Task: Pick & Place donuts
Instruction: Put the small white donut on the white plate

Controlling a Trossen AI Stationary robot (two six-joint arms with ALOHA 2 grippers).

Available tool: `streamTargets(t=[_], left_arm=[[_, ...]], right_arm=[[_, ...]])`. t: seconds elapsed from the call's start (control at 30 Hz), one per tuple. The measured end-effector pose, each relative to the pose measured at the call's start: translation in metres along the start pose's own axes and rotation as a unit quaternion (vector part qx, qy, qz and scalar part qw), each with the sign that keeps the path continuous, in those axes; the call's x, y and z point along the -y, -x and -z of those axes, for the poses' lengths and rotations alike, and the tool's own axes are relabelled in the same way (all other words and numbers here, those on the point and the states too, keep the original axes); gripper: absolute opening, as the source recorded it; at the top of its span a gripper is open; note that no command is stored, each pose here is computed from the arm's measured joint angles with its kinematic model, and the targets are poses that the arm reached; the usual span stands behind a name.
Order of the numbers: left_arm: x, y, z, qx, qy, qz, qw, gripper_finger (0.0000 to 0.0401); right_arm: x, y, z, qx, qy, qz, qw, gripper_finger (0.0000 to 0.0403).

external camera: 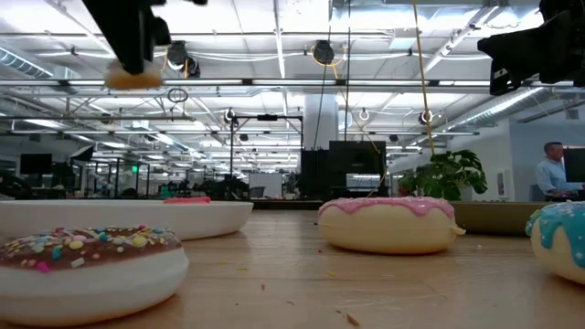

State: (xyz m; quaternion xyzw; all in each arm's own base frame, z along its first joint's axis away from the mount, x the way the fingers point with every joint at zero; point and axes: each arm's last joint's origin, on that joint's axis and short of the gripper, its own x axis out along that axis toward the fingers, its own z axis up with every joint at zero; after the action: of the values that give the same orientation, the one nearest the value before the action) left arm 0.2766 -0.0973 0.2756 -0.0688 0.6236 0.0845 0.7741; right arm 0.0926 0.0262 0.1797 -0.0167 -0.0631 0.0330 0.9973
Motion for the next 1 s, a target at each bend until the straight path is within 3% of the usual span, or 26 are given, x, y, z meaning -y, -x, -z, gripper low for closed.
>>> streamTargets(t=[0.4, 1.0], left_arm=[[-0.012, -0.033, 0.009, -0.037, -0.005, -0.003, 0.999, 0.0129], [-0.013, -0.035, 0.008, -0.025, -0.030, -0.011, 0.999, 0.0129]], right_arm=[[0.000, 0.000, 0.000, 0.000, 0.008, 0.000, 1.000, 0.0000], [0.001, 0.000, 0.000, -0.001, 0.009, 0.011, 1.000, 0.0000]])
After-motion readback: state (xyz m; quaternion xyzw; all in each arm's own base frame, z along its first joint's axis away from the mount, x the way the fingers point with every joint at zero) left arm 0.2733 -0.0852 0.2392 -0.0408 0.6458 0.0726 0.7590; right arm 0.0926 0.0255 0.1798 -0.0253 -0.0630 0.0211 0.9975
